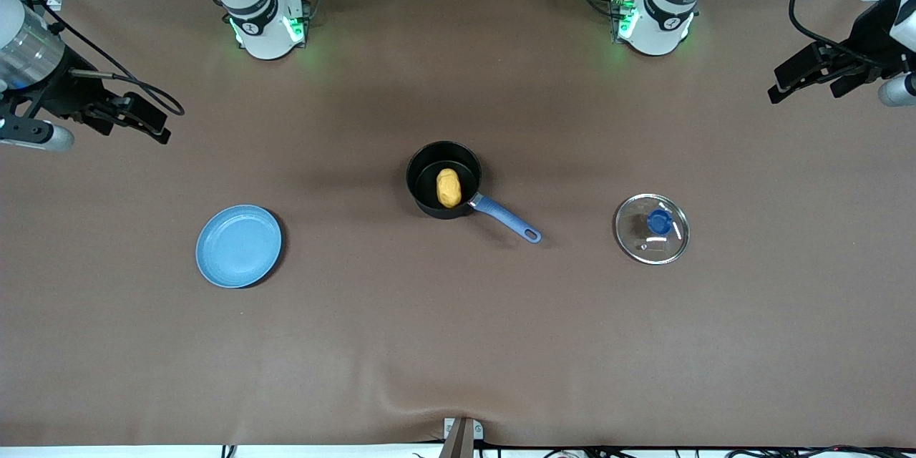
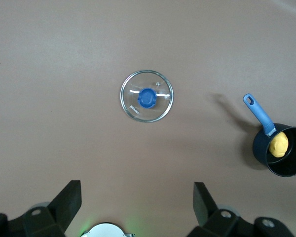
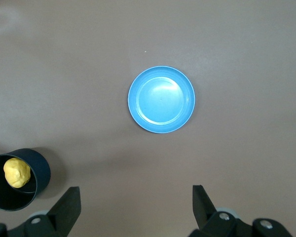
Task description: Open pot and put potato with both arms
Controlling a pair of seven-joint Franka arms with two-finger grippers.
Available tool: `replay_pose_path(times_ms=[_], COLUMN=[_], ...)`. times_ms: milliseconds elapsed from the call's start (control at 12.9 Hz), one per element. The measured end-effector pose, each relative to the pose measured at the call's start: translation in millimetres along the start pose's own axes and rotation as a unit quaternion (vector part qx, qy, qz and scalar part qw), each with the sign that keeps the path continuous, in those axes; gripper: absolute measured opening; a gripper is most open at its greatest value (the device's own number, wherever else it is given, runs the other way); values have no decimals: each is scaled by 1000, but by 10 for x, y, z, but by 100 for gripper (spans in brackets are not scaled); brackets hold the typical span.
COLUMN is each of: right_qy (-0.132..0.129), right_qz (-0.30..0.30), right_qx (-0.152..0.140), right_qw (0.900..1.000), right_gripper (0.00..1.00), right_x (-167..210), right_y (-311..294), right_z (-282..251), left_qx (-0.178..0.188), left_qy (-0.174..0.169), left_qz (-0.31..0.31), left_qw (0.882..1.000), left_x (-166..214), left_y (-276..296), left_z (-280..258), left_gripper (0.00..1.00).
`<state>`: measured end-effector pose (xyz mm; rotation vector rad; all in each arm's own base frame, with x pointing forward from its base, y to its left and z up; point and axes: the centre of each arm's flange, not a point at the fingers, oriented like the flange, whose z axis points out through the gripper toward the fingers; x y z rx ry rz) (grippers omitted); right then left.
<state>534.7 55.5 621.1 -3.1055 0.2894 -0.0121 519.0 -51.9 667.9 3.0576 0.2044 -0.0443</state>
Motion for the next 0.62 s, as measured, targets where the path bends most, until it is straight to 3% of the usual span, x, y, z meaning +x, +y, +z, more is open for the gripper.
replay_pose_path(times_ms=[619], right_qy=[0], right_qz=[1], right_qx=[0], right_qw=[1000], right_gripper=[100], right_x=[-2], right_y=[-1], right_z=[-18], left_qx=[12], left_qy=[2], left_qz=[-9], left_qw=[1000], left_x=[-5], left_y=[32], left_z=[8], left_gripper=[100])
